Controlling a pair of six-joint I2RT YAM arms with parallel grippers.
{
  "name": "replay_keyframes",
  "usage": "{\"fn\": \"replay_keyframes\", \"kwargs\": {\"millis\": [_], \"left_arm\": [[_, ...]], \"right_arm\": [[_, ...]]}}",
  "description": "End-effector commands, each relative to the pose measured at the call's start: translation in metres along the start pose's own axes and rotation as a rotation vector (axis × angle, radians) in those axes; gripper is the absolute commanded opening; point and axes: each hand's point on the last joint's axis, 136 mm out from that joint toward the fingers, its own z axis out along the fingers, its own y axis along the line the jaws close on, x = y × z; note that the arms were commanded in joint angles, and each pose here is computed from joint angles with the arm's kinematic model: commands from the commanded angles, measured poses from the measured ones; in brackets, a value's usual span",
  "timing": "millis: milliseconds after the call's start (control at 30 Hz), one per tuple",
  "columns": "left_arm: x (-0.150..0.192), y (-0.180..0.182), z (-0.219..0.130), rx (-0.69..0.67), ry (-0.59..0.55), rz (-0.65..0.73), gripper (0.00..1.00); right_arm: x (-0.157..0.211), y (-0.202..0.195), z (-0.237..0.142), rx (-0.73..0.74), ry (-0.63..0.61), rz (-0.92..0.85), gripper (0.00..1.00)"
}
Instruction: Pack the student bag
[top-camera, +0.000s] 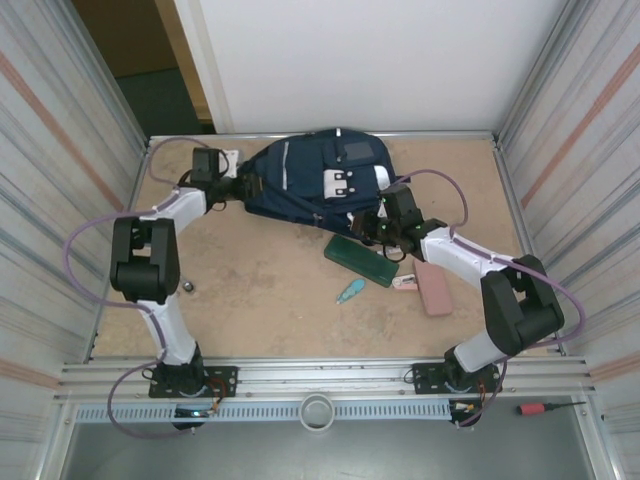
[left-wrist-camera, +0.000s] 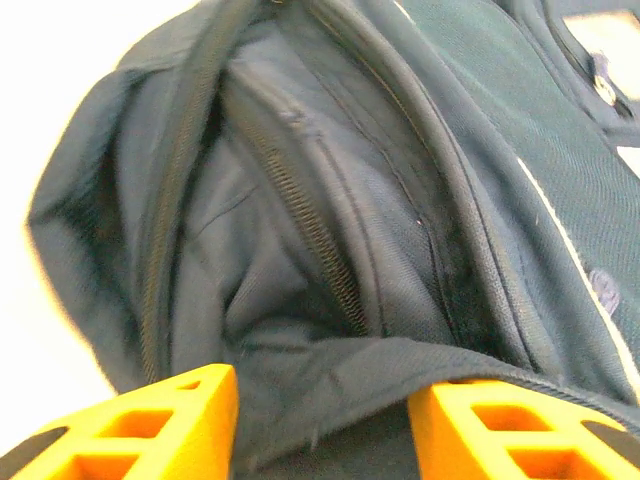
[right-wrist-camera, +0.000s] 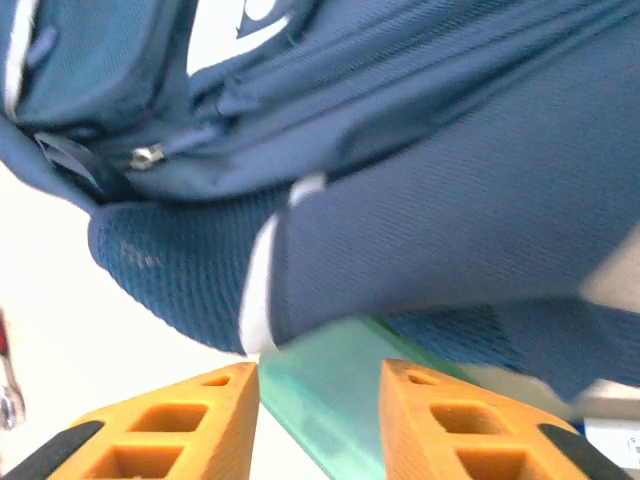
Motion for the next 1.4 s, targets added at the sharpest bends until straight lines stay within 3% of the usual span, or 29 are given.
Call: {"fn": "replay_keyframes", "kwargs": {"millis": [0,133,233,433,633,767,1000,1100,1233,1367], "left_arm": [[-0.016,-0.011,-0.043,-0.016,-0.113,-0.097,0.56],[0.002,-0.044,-0.069,-0.025,-0.147,-0.007,0.66],[0.015,-0.066,-0.077,-0.06,-0.158,0.086,0.71],[0.043,-0.118,-0.053,-0.002,-0.055,0.229,0.66],[0.068,-0.154,-0.015,0.028,0.07,0.39,0.56],[0.096,-0.149,0.011,0.028,0.187,0.401,0.44],[0.149,-0.11,0.015,-0.068,0.332,0.353,0.41],[0.148,-0.115,0.012,-0.039,0.324,0.319,0.45],[0.119,-0.144,0.01,0.061,0.238,0.292,0.51],[0.096,-0.161,0.014,0.028,0.174,0.35,0.59]], "right_arm": [[-0.005,0.009,-0.026,0.007,0.01,-0.122,0.4],[-0.023,0.033,-0.042,-0.074,-0.049,-0.182,0.44],[-0.027,0.058,-0.023,-0.174,0.0,-0.174,0.44],[-0.034,0.068,0.037,-0.213,0.083,-0.139,0.38],[-0.013,0.027,0.079,-0.146,0.182,-0.045,0.26],[0.013,0.01,0.088,-0.136,0.233,-0.012,0.19],[0.028,-0.006,0.085,-0.089,0.243,-0.031,0.16],[0.025,-0.007,0.084,-0.083,0.236,-0.043,0.16],[0.021,-0.004,0.083,-0.09,0.226,-0.049,0.17],[0.019,-0.004,0.082,-0.096,0.215,-0.046,0.18]]}}
